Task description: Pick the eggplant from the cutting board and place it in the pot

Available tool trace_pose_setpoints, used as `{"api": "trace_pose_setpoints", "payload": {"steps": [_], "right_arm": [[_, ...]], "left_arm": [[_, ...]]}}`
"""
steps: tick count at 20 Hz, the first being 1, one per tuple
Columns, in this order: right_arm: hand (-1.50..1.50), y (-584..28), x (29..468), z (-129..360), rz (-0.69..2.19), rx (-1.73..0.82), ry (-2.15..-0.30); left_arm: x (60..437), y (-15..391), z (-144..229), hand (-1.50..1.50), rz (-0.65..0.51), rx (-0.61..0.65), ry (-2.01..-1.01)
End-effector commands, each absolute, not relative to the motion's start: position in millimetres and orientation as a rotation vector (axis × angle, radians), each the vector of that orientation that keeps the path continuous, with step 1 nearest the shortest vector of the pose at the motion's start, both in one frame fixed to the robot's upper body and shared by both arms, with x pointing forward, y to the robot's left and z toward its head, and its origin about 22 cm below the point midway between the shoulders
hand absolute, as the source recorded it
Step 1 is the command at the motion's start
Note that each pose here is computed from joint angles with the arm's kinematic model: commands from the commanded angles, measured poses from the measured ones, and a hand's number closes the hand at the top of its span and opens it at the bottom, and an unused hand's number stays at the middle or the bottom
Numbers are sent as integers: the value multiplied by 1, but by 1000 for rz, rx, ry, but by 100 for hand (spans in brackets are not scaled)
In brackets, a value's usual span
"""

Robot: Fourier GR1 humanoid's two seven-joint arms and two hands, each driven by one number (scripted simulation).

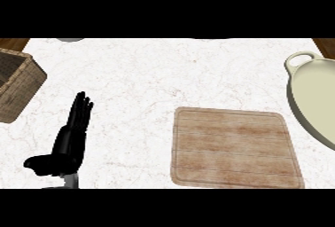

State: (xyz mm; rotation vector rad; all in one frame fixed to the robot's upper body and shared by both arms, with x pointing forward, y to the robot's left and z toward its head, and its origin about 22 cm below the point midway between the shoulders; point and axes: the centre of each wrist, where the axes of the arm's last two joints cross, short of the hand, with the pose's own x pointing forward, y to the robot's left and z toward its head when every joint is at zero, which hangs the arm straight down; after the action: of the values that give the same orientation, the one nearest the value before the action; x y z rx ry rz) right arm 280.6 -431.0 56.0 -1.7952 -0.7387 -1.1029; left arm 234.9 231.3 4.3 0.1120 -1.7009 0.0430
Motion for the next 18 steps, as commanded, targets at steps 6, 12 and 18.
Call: {"api": "trace_pose_setpoints", "payload": {"steps": [6,12,18], "right_arm": [[-150,-391,213,58,-1153,-1831,-780],[-150,-396,180,58,-1231,-1901,-766],[-150,-394,138,66,-1320,-1941,-761]], "left_arm": [[240,225,16,0,46,122,-1712],[242,219,10,0,51,113,-1726],[239,232,7,0,42,118,-1700]]}}
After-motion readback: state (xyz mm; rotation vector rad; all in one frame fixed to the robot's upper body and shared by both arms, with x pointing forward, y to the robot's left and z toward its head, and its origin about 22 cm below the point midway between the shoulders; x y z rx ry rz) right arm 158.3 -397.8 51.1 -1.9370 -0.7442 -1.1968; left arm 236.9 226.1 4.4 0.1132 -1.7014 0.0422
